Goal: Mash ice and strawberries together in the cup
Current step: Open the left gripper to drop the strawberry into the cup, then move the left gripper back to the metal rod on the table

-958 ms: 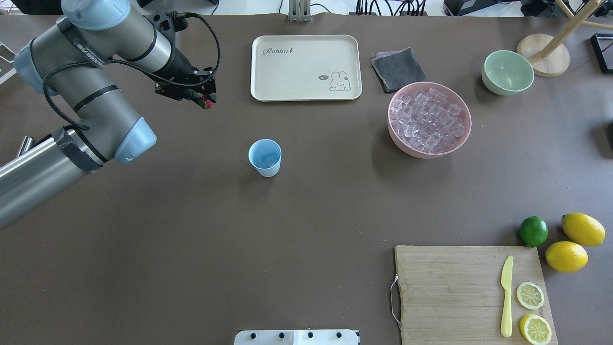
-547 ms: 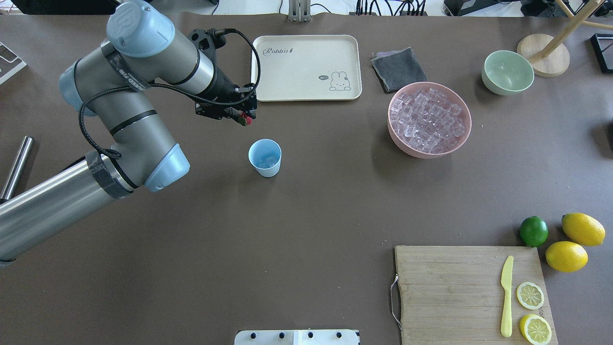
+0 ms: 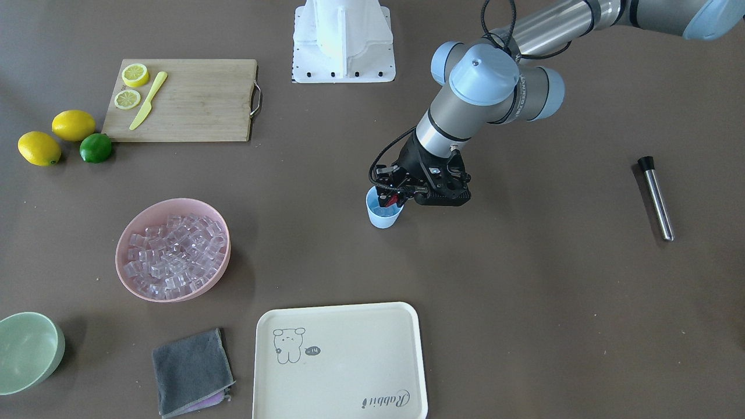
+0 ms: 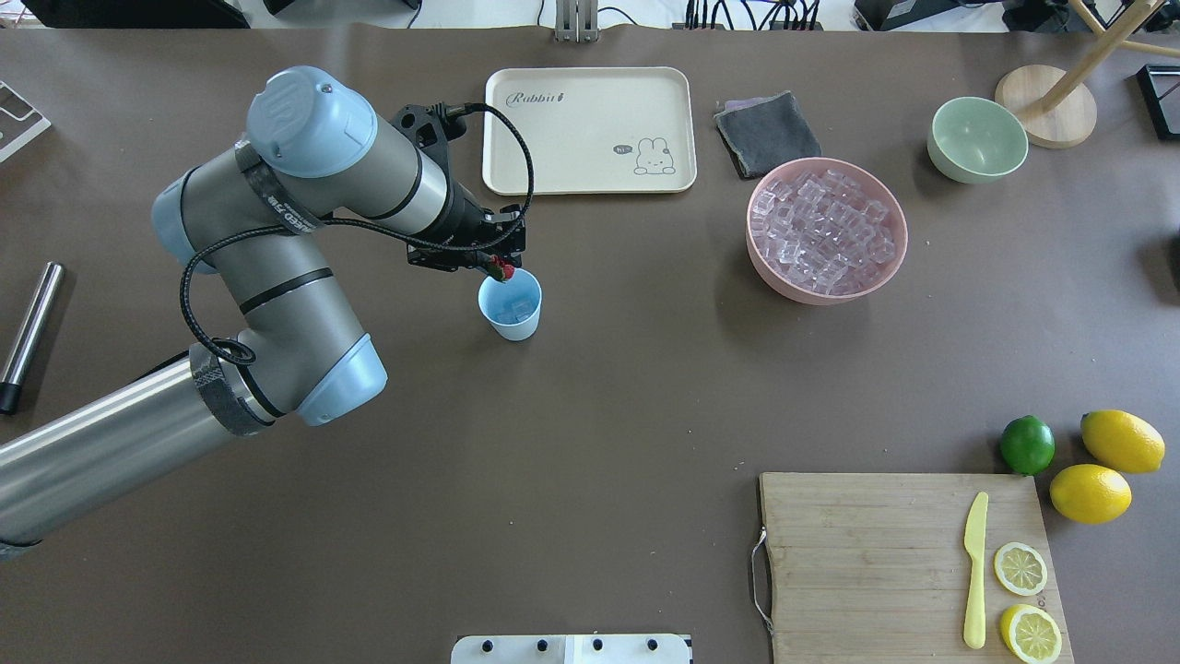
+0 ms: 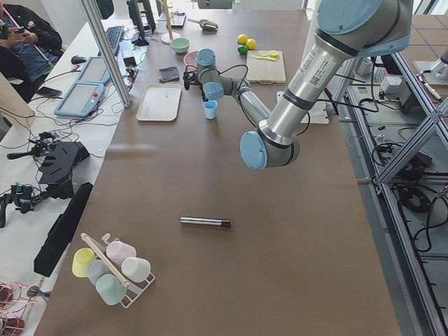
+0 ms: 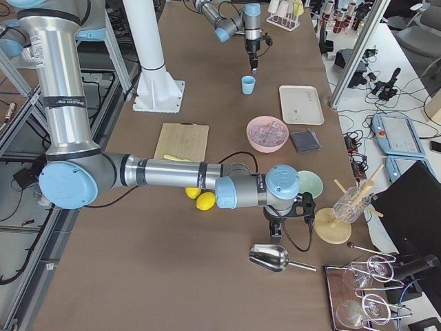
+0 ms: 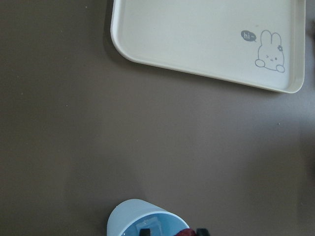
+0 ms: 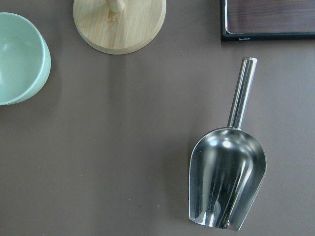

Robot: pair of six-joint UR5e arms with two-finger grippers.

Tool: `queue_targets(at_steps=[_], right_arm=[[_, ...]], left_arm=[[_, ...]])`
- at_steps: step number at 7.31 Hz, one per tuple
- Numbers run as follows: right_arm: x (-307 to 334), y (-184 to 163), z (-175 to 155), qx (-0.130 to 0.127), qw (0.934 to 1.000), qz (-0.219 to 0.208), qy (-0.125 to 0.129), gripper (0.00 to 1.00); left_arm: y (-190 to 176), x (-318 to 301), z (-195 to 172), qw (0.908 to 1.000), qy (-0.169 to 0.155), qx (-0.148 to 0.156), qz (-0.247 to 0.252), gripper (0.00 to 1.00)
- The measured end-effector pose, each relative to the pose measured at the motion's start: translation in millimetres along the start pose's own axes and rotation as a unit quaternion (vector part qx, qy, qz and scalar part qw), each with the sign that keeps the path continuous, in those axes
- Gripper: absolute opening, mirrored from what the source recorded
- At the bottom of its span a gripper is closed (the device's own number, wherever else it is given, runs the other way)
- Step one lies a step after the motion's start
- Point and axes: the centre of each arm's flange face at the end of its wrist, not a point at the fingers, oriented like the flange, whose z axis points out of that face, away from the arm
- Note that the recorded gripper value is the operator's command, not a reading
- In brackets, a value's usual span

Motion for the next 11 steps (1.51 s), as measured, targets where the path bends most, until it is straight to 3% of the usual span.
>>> queue_targets(at_steps=[1, 6, 8, 11], right_arm=[[0, 0, 0, 0.000, 1.0000, 0.000, 0.001, 1.00], [1, 1, 0, 0.000, 1.0000, 0.000, 0.001, 1.00], [0, -1, 0, -0.002, 1.0000, 0.003, 0.006, 1.00], [-12, -11, 0, -0.006, 0.9992, -0.003, 0.041, 1.00]], left_arm=[[2, -2, 2, 1.0000, -0.002, -0.001, 0.000, 0.98], [8, -42, 4, 0.9999, -0.013, -0.005, 0.008, 0.98], [-29, -123, -19, 0.9984, -0.038, -0.003, 0.041, 0.98], [-91, -279, -79, 0.9914, -0.092, 0.004, 0.093, 0.98]])
